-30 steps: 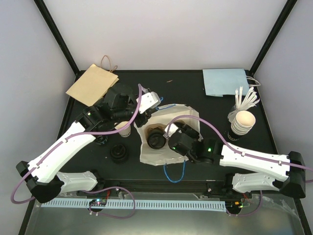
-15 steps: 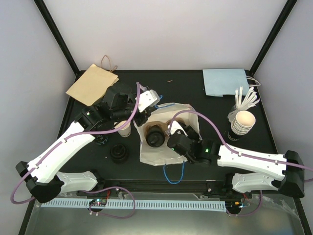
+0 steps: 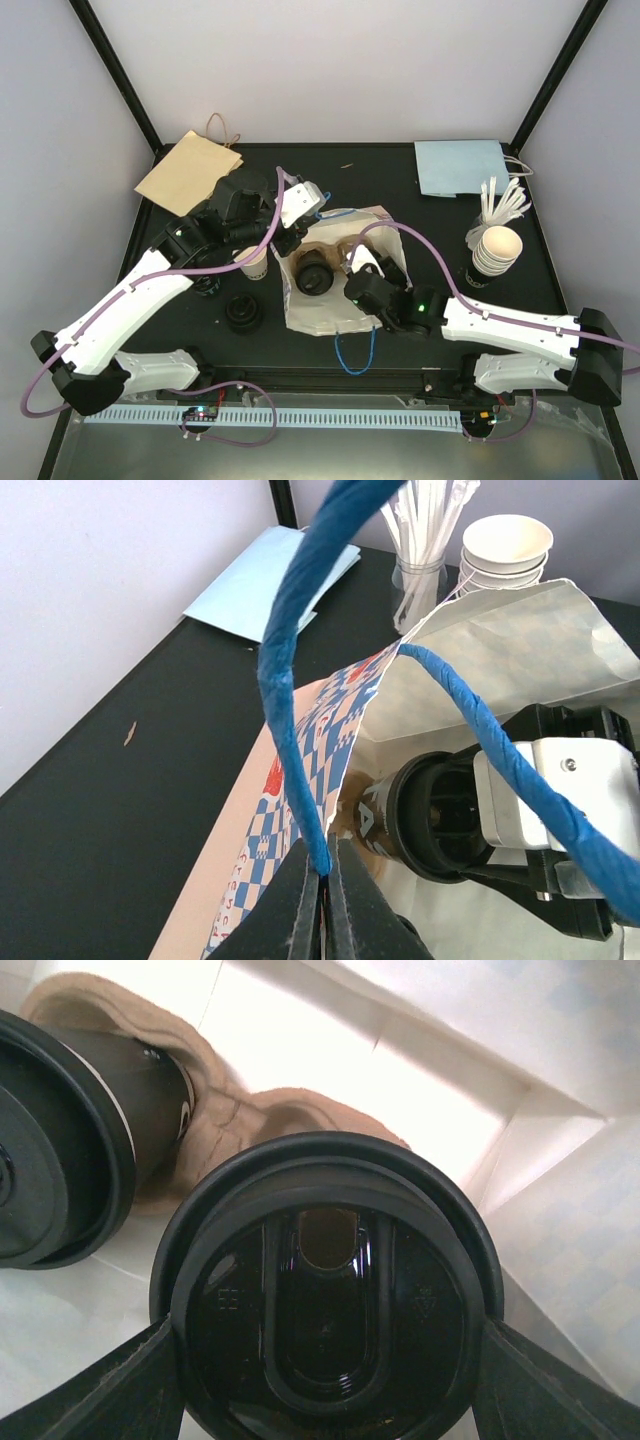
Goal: Pack the takeout coffee
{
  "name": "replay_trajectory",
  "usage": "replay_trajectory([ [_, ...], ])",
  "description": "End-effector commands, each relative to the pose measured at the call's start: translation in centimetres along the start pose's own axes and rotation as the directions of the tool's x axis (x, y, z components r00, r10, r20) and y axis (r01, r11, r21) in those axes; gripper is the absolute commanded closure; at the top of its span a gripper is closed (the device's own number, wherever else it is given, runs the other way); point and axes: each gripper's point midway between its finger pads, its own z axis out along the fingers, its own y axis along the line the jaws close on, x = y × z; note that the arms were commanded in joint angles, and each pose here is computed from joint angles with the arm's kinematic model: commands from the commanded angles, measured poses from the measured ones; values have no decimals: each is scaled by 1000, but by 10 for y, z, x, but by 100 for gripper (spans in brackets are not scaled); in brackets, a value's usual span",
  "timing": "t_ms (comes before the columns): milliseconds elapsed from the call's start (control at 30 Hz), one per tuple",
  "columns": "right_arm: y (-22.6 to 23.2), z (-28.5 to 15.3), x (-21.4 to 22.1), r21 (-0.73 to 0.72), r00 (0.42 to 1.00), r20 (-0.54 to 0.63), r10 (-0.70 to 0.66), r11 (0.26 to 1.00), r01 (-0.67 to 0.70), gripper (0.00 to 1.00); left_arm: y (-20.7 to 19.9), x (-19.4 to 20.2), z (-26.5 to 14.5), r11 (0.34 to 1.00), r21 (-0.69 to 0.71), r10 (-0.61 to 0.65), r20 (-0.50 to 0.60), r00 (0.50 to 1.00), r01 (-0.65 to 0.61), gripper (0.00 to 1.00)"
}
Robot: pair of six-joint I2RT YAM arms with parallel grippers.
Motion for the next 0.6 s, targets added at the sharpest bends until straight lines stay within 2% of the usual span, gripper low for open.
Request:
replay_trajectory([
  [0, -4, 3, -5, -2, 995, 38, 90, 996, -90, 38, -5, -28, -18, 1000, 13, 9, 108, 994, -10, 98],
  [333, -8, 8, -11, -17, 987, 75, 143, 990, -142, 39, -17, -25, -11, 996, 91, -5, 111, 994, -5, 99],
  [567, -17, 16, -13, 28, 987, 66, 144, 989, -146, 39, -25, -28, -12, 990, 138, -23, 128, 991, 5, 98],
])
